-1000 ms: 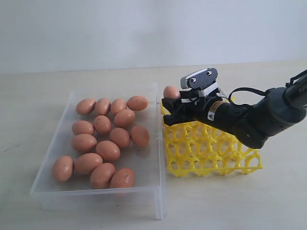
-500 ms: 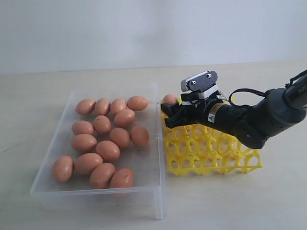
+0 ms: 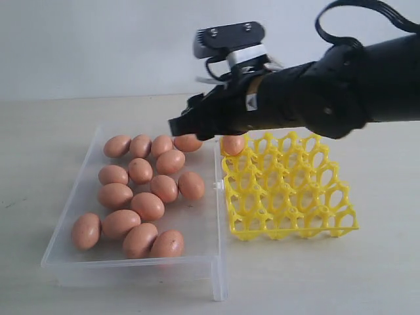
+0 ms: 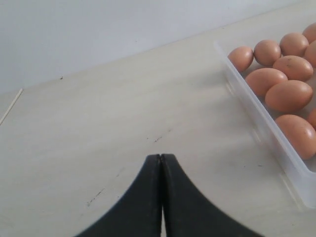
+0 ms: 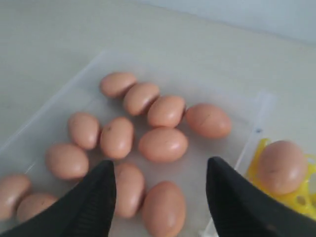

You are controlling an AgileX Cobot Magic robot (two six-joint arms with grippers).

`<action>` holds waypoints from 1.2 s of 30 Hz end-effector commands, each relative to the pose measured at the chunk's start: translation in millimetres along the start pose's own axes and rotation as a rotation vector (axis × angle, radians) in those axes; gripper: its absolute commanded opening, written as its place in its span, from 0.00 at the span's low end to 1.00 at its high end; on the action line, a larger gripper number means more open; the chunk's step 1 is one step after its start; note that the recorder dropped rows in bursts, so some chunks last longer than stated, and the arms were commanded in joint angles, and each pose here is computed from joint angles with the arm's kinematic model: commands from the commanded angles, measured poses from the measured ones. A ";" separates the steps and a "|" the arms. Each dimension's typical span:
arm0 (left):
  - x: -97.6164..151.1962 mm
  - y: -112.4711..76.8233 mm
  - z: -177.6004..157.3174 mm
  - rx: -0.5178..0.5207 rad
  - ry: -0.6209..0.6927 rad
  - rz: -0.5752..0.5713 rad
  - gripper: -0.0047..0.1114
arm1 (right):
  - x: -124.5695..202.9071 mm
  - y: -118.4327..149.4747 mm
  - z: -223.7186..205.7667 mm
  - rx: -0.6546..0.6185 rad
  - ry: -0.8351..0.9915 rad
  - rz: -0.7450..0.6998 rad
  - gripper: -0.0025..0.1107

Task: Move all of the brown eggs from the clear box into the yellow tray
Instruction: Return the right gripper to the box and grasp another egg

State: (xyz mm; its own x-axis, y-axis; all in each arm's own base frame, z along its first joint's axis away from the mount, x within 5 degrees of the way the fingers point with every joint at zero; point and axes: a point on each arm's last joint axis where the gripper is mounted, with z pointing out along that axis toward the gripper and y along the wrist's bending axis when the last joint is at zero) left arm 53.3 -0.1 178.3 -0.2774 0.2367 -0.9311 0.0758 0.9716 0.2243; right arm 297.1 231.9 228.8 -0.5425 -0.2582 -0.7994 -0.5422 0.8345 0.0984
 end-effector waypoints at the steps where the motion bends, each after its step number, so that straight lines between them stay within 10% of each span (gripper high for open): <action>1: -2.2 0.4 -0.9 -0.002 -0.018 -0.005 0.04 | 3.8 34.5 20.6 -0.125 0.342 -0.117 0.48; 36: -2.2 0.4 -0.9 -0.002 -0.018 -0.005 0.04 | 6.3 45.1 160.7 -0.083 0.782 -0.160 0.39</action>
State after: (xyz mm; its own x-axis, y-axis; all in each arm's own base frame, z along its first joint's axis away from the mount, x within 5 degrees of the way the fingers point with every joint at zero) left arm 53.3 -0.1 178.3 -0.2774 0.2367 -0.9311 0.0758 0.9716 0.2243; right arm 371.8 345.6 130.5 -0.7402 -0.6547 -0.1536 -0.6706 0.7354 0.0974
